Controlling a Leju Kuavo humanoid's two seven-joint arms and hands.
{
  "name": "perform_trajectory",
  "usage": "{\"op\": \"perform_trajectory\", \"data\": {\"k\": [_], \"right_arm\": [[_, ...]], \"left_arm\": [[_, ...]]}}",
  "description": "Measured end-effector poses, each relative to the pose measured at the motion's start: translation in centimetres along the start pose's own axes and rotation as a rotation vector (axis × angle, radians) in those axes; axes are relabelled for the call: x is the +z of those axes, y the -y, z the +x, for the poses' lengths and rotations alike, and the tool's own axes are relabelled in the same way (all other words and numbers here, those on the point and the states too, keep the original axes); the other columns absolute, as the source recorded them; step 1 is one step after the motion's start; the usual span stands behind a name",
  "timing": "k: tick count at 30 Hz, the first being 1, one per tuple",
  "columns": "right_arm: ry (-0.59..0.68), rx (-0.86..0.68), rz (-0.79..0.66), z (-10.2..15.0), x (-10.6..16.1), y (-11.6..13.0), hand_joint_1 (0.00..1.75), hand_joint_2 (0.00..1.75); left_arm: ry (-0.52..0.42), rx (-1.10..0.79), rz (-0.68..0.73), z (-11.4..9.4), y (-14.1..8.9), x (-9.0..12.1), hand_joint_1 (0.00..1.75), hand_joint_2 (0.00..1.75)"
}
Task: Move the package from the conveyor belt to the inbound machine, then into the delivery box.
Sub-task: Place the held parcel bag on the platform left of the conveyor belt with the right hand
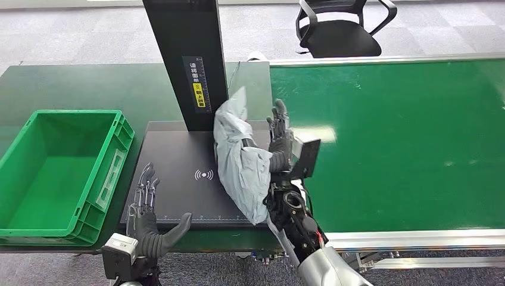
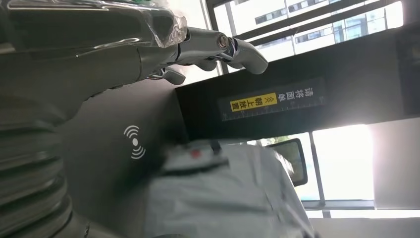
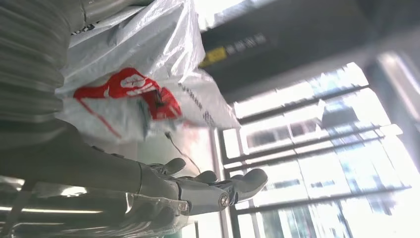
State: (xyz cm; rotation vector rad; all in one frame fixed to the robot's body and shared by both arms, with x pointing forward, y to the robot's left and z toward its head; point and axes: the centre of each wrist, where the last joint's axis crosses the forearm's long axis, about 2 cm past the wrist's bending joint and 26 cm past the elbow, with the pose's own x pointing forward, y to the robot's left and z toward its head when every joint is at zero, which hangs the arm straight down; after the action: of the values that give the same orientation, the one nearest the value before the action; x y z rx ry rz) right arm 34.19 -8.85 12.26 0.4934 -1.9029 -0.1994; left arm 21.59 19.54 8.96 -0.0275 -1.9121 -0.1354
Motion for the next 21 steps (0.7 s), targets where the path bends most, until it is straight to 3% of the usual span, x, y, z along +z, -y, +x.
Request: {"op": "perform_trajectory", "data": {"k": [4, 10, 15, 21], "right_arm": [[0.088, -0.086, -0.142, 1.1, 2.7, 2.0, 0.0, 1.75], [0.157, -0.095, -0.271, 2.4, 5.1, 4.0, 0.0, 1.75], [0.156, -0.115, -0.354, 2.6, 7.8, 5.5, 0.0, 1.75], [0.105, -0.124, -0.366, 2.4, 9.0, 6.0, 0.0, 1.75]], "left_arm": [[-0.005, -0.006, 0.003, 0.1, 0.0, 0.5, 0.0, 1.75], [-0.006, -0.028, -0.002, 0.2, -0.1, 0.7, 0.0, 1.75], [-0.032, -0.077, -0.035, 0.3, 0.0, 0.5, 0.0, 1.75], [-0.02, -0.078, -0.064, 0.3, 0.4, -0.8, 0.0, 1.75]]}}
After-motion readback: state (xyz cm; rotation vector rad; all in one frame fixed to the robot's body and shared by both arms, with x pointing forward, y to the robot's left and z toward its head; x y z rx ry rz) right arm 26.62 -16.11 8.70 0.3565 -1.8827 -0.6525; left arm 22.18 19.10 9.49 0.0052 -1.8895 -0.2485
